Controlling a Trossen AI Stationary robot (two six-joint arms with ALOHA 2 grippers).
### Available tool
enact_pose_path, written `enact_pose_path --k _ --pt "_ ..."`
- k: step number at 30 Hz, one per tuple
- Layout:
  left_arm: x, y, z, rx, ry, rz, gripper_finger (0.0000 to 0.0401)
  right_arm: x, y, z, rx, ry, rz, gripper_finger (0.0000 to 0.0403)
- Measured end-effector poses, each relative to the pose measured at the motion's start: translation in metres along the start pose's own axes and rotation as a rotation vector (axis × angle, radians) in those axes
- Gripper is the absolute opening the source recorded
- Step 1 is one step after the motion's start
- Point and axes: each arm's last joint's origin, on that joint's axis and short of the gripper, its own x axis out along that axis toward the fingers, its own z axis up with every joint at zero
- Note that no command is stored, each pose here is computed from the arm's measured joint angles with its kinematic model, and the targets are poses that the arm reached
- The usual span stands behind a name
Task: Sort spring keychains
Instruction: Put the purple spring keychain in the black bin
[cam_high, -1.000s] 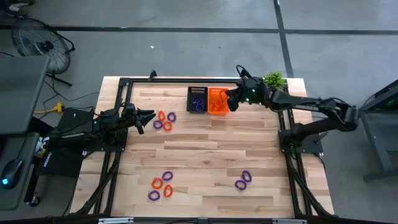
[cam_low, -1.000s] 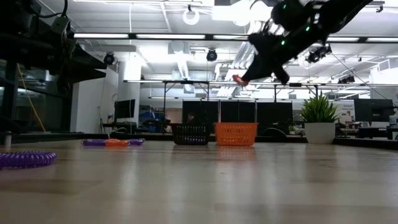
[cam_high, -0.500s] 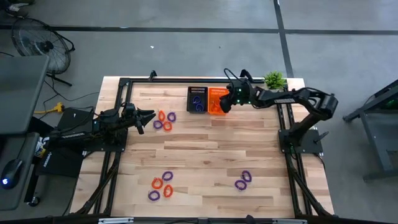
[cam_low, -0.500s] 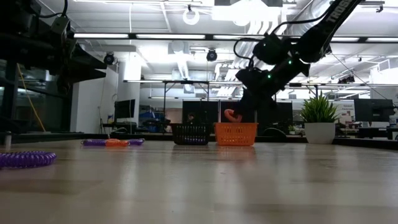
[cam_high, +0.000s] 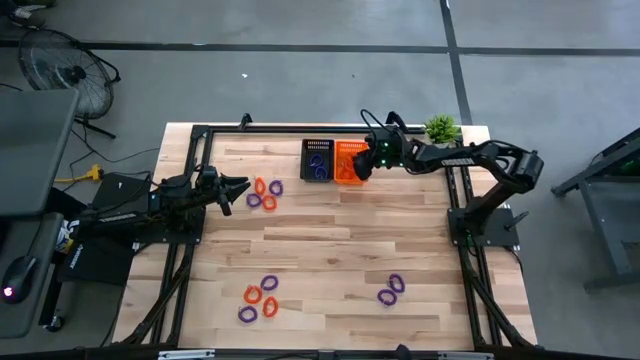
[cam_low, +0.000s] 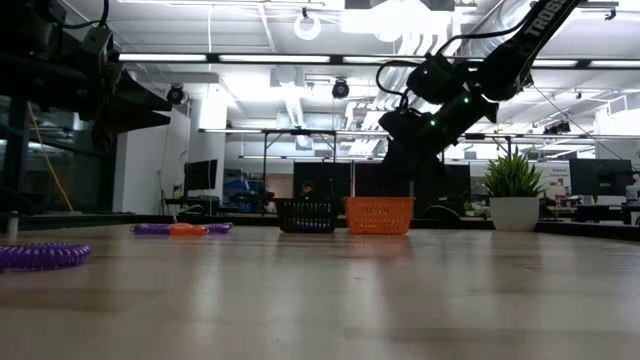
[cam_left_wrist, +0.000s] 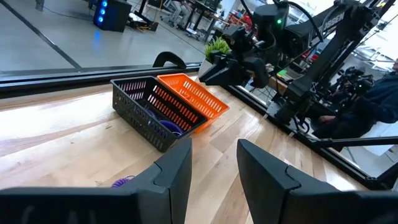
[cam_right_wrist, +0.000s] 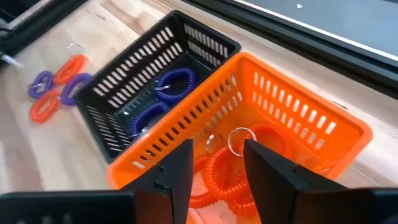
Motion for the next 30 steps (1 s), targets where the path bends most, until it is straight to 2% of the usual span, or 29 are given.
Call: enact_pose_path --k 7,11,15,19,23,30 --pt "0.000 0.000 0.000 0.000 0.000 0.000 0.0126 -0.023 0.009 0.013 -0.012 -0.045 0.070 0.0138" --pt "0.000 0.000 0.000 0.000 0.000 0.000 0.0126 -0.048 0.015 0.018 -0.005 -0.017 0.126 0.0138" --pt "0.000 0.000 0.000 0.000 0.000 -0.001 0.0126 -0.078 0.031 0.016 -0.005 0.042 0.240 0.0138" --pt "0.000 0.000 0.000 0.000 0.000 0.000 0.0126 -0.110 0.051 0.004 -0.045 0.122 0.324 0.0138" --pt "0.000 0.000 0.000 0.000 0.000 -0.001 0.0126 -0.137 0.068 -0.014 -0.025 0.247 0.375 0.0138" --pt "0.000 0.000 0.000 0.000 0.000 0.000 0.0126 -0.162 0.096 -0.054 0.066 0.519 0.339 0.0137"
